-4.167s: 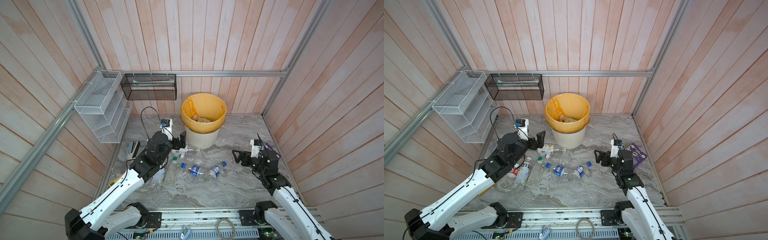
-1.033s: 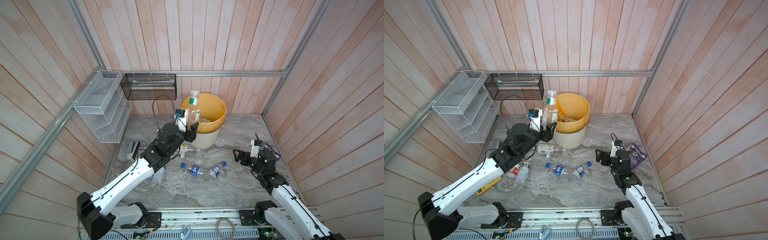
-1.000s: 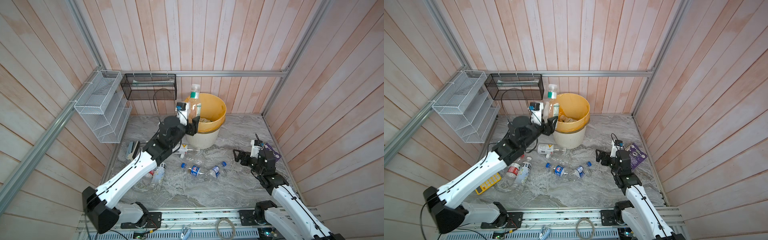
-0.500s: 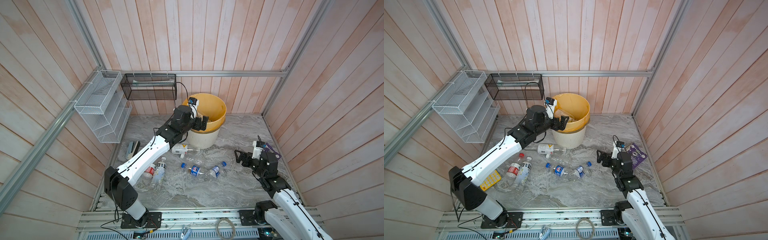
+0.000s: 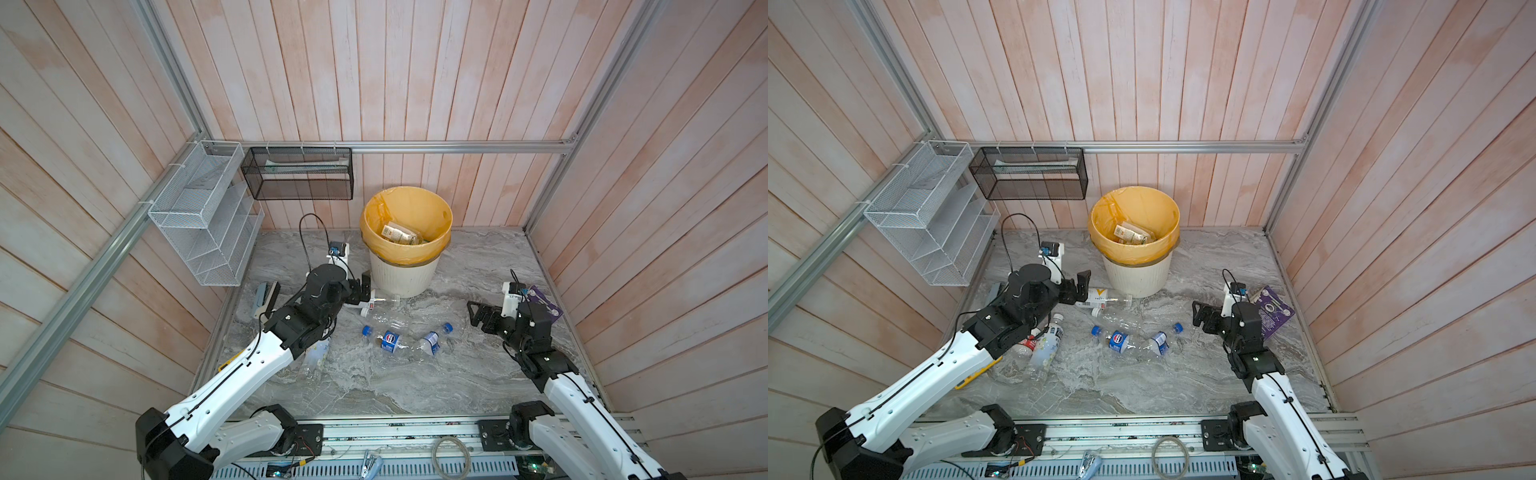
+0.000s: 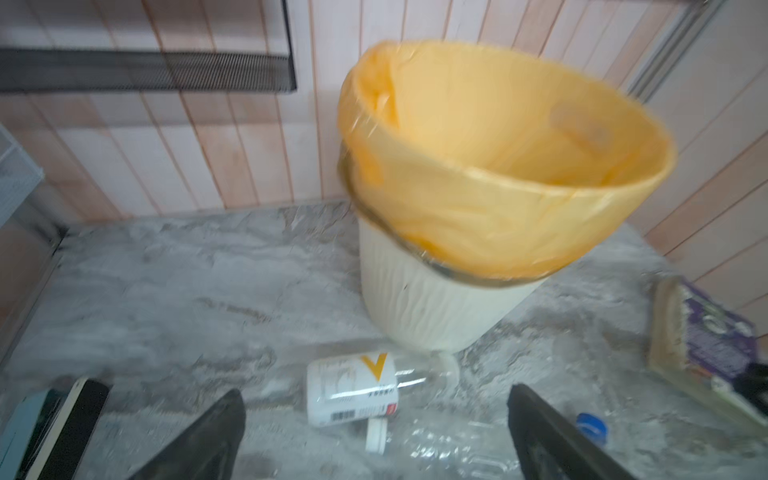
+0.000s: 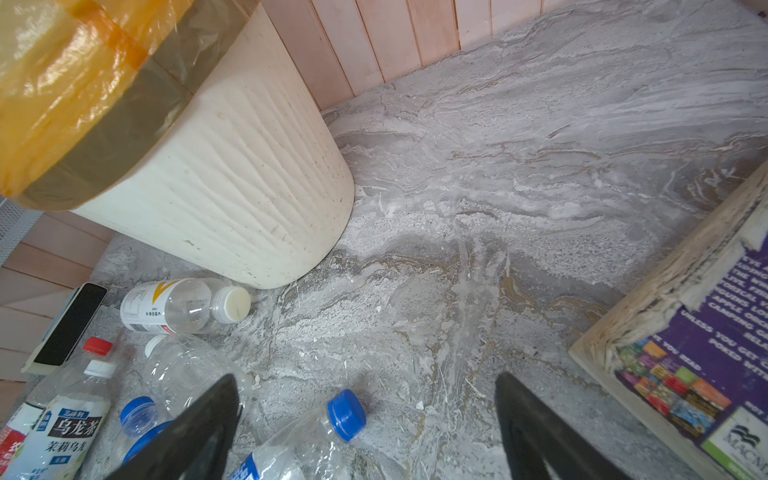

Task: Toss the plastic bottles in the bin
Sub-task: 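Lift the green-capped bottle over the bin and open the left gripper, then lower the left gripper onto the white oolong-tea bottle and grasp it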

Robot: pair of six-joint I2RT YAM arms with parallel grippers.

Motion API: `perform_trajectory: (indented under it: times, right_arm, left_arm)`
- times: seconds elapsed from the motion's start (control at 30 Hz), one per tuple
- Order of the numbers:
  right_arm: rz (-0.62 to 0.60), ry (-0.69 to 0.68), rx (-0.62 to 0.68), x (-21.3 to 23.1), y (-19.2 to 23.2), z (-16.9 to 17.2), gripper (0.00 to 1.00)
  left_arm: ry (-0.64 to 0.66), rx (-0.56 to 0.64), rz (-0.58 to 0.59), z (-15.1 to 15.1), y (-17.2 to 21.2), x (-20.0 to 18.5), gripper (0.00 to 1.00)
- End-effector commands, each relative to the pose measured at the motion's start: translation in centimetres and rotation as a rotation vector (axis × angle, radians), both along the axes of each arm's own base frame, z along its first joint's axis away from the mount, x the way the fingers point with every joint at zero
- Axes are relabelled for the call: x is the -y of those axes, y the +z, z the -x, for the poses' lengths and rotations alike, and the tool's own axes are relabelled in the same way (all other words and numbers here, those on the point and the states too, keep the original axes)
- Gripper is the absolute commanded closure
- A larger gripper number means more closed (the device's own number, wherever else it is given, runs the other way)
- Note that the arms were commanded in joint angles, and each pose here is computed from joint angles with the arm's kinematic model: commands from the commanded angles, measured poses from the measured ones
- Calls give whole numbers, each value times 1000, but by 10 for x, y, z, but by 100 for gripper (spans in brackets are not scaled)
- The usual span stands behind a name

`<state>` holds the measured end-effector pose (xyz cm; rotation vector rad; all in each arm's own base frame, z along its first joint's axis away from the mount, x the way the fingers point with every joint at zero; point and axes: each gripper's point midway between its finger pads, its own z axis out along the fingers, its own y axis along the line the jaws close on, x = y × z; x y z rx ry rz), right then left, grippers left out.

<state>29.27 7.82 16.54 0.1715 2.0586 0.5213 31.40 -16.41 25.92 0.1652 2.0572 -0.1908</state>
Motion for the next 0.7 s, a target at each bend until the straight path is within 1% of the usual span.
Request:
perform_trajectory:
  times: [0.0,0.1,0.2,0.3,0.4,0.67]
  right_arm:
    - [-10,6,22,-3,3,-4,4]
    - [-18,12,7,-5,-2,-6,4]
    - [-20,19,-4,-6,-6,-7,4]
    - [-21,19,-10,-6,-9,-6,4]
    - [-20,16,-11,-6,-10,-6,4]
    - [-12,0,-6,-2,-11,-3,4]
  left_arm:
    - [141,-136,-26,28,-48,-38,1]
    - [191,-234,-15,51,-88,-54,0]
    - [231,-300,2,68,-115,-65,0]
    - [239,-357,17,79,-136,-67,0]
    - [248,-386,31,81,-141,-64,0]
    - [285,-472,51,83,-172,-59,0]
